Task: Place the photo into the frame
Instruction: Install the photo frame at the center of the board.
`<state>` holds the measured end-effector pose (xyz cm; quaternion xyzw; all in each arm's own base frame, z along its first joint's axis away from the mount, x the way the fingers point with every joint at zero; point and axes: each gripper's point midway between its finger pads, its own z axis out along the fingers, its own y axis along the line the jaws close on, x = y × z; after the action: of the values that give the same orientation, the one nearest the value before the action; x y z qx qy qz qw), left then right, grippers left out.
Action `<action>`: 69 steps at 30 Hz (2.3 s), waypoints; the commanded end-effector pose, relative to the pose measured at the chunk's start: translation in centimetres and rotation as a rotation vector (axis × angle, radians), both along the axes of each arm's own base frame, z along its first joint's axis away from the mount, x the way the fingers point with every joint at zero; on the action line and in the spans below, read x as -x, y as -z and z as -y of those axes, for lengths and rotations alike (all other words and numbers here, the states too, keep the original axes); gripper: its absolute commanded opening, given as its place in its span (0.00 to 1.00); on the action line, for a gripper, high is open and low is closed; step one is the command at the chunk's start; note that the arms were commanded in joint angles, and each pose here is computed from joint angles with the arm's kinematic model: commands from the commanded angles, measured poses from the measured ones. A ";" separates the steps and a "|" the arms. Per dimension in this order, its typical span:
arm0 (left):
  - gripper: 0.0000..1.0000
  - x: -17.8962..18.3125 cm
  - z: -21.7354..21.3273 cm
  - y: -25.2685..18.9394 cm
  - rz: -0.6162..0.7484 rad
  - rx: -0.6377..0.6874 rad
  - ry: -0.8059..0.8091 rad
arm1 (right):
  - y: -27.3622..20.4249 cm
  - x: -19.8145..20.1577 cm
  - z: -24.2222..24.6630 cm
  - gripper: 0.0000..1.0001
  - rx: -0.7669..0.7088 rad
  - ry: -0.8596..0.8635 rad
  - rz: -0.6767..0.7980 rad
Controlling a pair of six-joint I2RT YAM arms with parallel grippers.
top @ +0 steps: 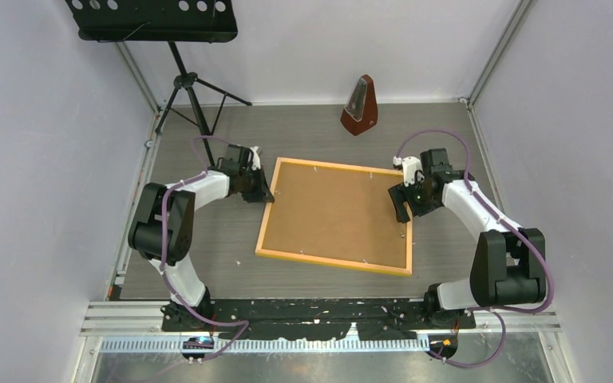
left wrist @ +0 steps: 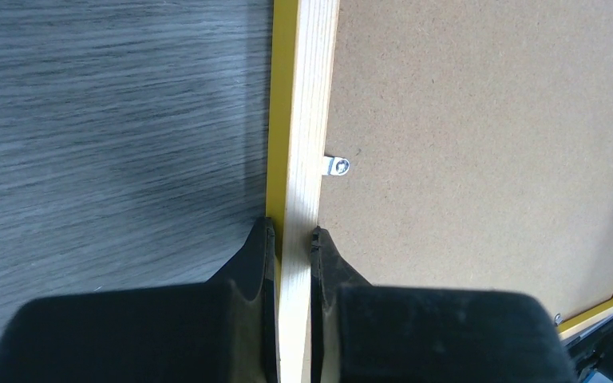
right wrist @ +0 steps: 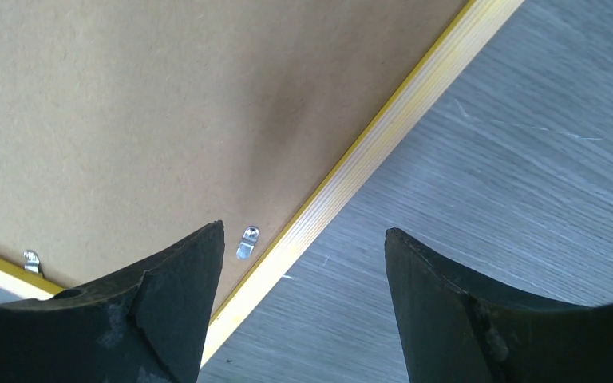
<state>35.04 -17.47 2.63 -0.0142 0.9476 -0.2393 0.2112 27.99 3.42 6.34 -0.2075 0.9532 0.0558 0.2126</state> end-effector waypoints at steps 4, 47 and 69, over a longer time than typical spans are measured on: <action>0.00 4.1 0.9 2.6 -0.183 0.046 0.015 | 0.6 1.6 -0.2 0.79 0.004 -0.138 -0.052; 0.00 4.2 1.2 3.0 -0.206 0.055 0.039 | 3.8 2.1 -0.6 0.32 -0.007 -0.209 -0.144; 0.00 4.4 1.3 3.1 -0.209 0.060 0.048 | 0.9 -3.2 0.5 0.40 0.057 -0.107 0.015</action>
<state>35.00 -18.15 2.63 -0.0160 0.9439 -0.2618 0.2005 26.54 1.90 3.08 -0.2545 0.9572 0.0404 0.1318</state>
